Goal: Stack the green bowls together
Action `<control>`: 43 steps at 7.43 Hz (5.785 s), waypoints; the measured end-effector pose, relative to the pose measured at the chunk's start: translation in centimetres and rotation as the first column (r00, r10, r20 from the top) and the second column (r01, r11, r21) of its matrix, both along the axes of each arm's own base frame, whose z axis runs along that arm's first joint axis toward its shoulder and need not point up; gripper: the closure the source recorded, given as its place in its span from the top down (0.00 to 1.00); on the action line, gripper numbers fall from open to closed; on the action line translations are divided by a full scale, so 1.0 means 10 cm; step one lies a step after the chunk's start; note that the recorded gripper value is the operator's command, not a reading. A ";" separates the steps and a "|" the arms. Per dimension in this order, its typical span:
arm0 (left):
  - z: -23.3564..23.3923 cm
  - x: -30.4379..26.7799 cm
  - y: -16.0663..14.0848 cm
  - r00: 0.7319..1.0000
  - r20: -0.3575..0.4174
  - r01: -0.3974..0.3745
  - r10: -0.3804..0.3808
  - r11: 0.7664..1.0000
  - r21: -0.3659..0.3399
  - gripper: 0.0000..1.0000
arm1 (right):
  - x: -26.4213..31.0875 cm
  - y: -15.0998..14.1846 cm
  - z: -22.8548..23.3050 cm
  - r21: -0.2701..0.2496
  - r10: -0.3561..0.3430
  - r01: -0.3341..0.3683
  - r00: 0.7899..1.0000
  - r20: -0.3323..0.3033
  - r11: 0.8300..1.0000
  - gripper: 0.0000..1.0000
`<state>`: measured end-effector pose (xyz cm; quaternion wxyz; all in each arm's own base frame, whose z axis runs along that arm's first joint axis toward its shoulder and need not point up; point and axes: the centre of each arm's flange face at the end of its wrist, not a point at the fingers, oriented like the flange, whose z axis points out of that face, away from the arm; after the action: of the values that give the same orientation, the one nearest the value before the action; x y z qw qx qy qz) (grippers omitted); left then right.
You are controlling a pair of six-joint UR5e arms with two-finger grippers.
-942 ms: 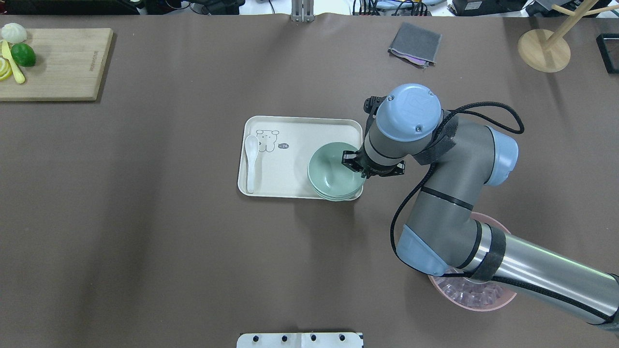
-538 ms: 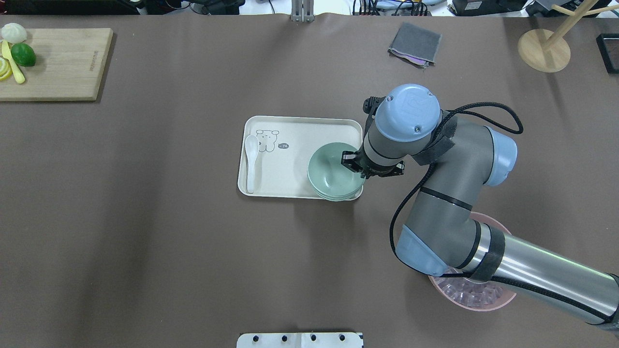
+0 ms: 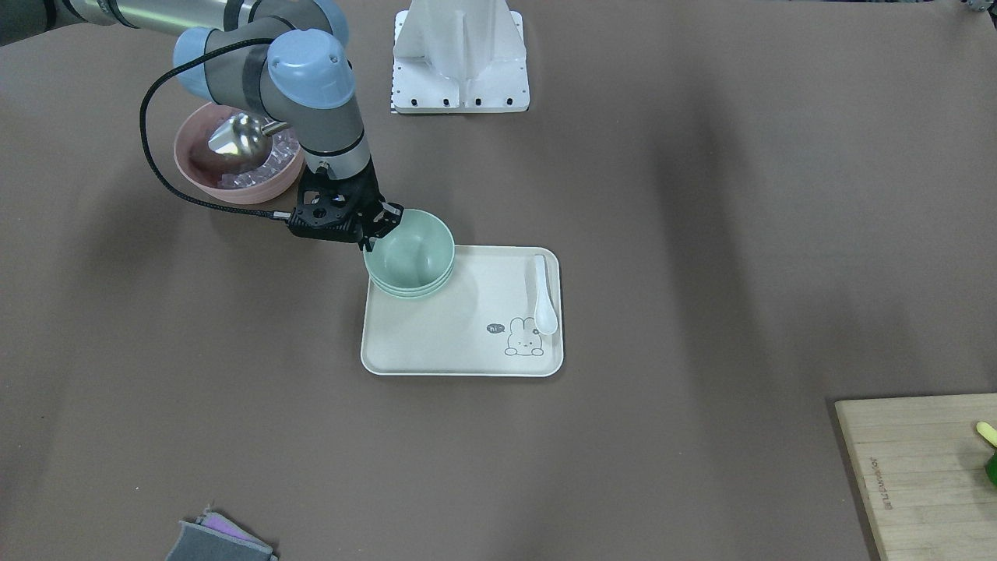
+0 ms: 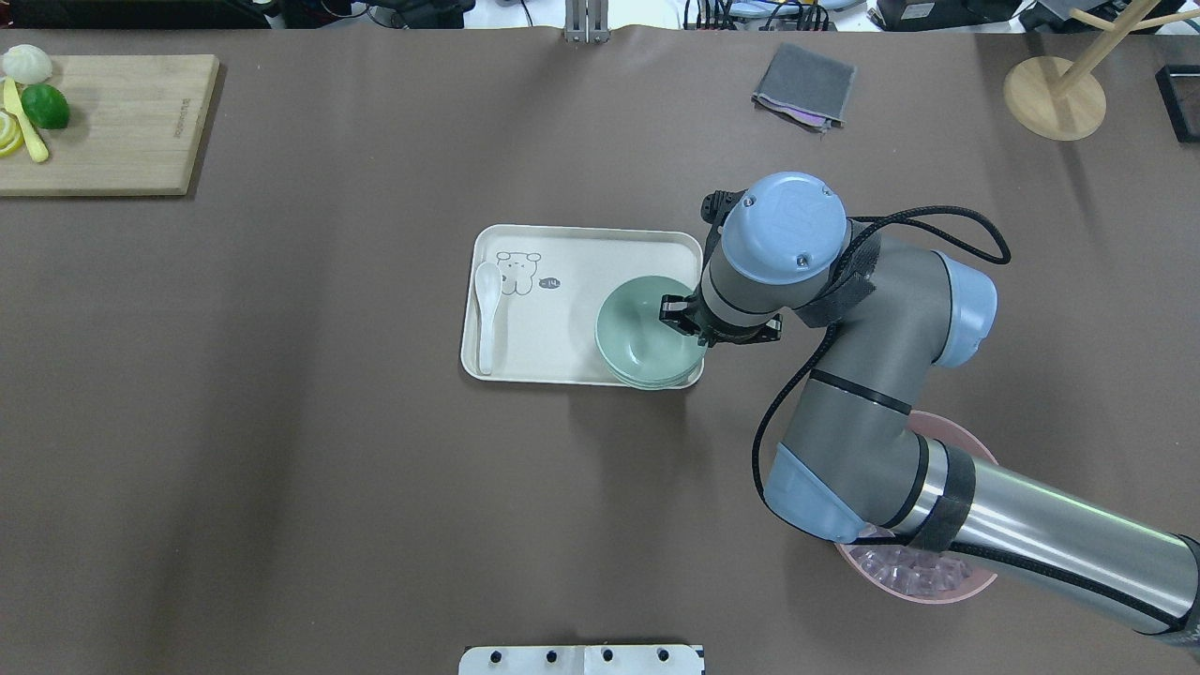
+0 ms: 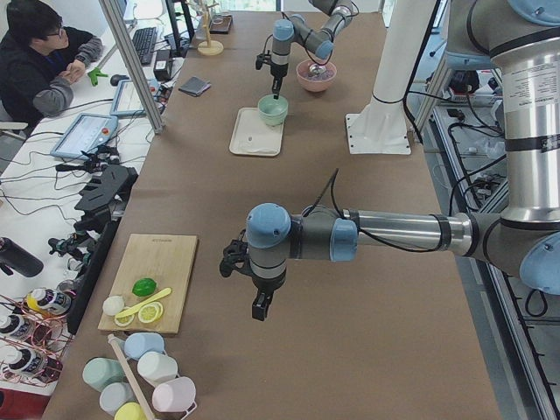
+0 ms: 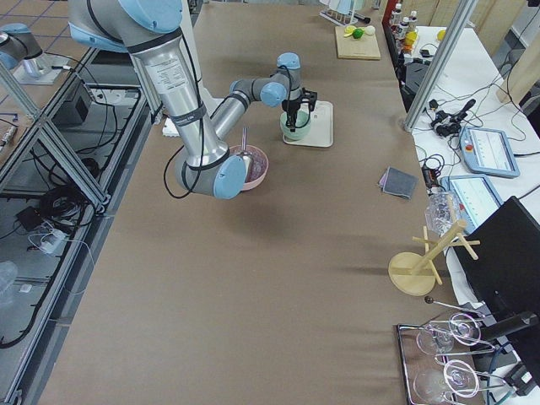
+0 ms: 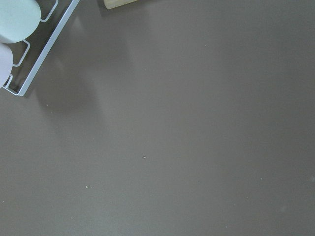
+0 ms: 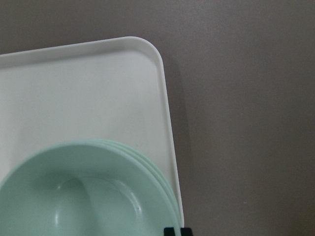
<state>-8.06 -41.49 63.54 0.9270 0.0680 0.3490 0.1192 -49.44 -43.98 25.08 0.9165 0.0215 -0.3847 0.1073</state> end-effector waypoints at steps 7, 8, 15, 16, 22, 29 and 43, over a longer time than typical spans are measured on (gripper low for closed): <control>0.03 0.00 0.01 1.000 -0.001 0.000 0.000 1.000 -0.007 0.99 | 0.02 -0.06 -0.01 0.060 0.023 -0.024 1.000 0.022 0.998 1.00; 0.04 0.00 0.01 1.000 -0.001 -0.001 0.001 1.000 -0.009 0.99 | 0.18 -0.16 -0.08 0.065 0.033 -0.036 0.999 0.036 0.997 1.00; 0.13 0.08 0.05 0.994 -0.090 0.043 -0.062 0.981 -0.192 0.99 | 2.35 -1.09 0.56 0.146 -0.093 0.099 0.995 -0.047 0.984 1.00; 0.14 0.09 0.06 0.992 -0.101 0.050 -0.072 0.976 -0.211 0.99 | 2.83 -1.17 0.86 0.167 -0.142 0.152 0.987 -0.068 0.974 1.00; 0.16 0.09 0.08 0.992 -0.100 0.051 -0.074 0.975 -0.218 0.99 | 5.05 -0.35 3.34 0.054 -0.287 0.300 0.942 -0.172 0.952 1.00; -0.05 0.08 -0.03 0.993 -0.095 0.052 -0.064 0.990 -0.129 0.99 | 5.37 0.17 4.04 -0.094 -0.253 0.242 0.958 -0.134 0.966 1.00; 0.01 0.06 0.01 0.995 -0.080 0.055 -0.061 0.995 -0.078 0.99 | 5.32 0.15 3.91 -0.060 -0.249 0.245 0.966 -0.068 0.968 1.00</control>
<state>-7.47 -41.37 63.65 0.9169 0.0477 0.3888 0.0761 3.74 -42.49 64.18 0.9369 -0.0461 -0.3467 0.0012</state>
